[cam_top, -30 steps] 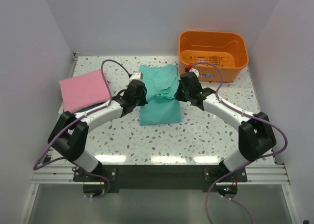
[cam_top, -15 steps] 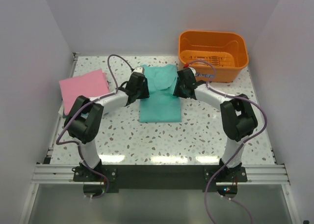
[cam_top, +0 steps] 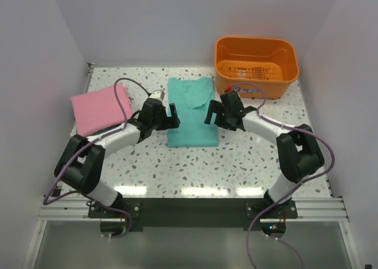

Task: Fold and stack the t-shirts
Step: Fold the tshirt

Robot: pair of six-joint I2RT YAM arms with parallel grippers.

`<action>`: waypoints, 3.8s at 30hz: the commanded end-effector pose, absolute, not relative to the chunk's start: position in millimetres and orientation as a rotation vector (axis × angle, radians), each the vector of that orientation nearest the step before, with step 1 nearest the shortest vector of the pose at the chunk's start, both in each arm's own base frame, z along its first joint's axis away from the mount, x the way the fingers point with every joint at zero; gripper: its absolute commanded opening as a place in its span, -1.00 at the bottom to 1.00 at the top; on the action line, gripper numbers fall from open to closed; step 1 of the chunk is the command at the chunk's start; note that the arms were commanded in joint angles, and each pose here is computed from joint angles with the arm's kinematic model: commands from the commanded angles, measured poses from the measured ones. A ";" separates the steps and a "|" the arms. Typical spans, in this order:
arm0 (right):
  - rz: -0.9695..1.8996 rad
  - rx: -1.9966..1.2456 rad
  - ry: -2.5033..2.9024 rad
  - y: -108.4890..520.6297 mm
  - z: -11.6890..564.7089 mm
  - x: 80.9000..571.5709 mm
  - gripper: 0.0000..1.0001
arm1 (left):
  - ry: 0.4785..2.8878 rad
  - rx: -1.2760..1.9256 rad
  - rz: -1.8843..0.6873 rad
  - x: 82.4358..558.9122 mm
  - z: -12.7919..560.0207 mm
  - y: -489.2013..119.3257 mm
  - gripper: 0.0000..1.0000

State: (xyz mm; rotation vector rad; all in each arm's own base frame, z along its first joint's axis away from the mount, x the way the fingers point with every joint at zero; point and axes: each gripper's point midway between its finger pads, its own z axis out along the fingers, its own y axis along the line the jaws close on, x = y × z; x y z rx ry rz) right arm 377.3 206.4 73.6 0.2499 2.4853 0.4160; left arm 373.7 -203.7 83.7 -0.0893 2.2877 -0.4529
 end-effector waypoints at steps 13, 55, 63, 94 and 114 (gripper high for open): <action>0.623 0.302 2.589 200.9 27.4 293.4 0.33 | 2.335 -0.112 -0.608 296.9 45.5 -207.5 0.47; 0.816 0.276 2.454 163.3 135.7 138.6 -1.00 | 2.327 0.010 -0.845 150.2 132.1 -211.3 -1.00; 0.717 0.231 2.324 173.7 180.2 189.9 -1.00 | 2.189 -0.048 -0.698 198.9 170.5 -217.4 -1.00; 0.758 0.399 2.248 161.4 171.9 391.6 -1.00 | 2.109 -0.087 -0.463 419.2 172.3 -227.5 -1.00; 0.707 0.424 2.323 158.9 117.7 457.3 0.33 | 2.137 -0.023 -0.528 478.9 131.9 -242.8 0.84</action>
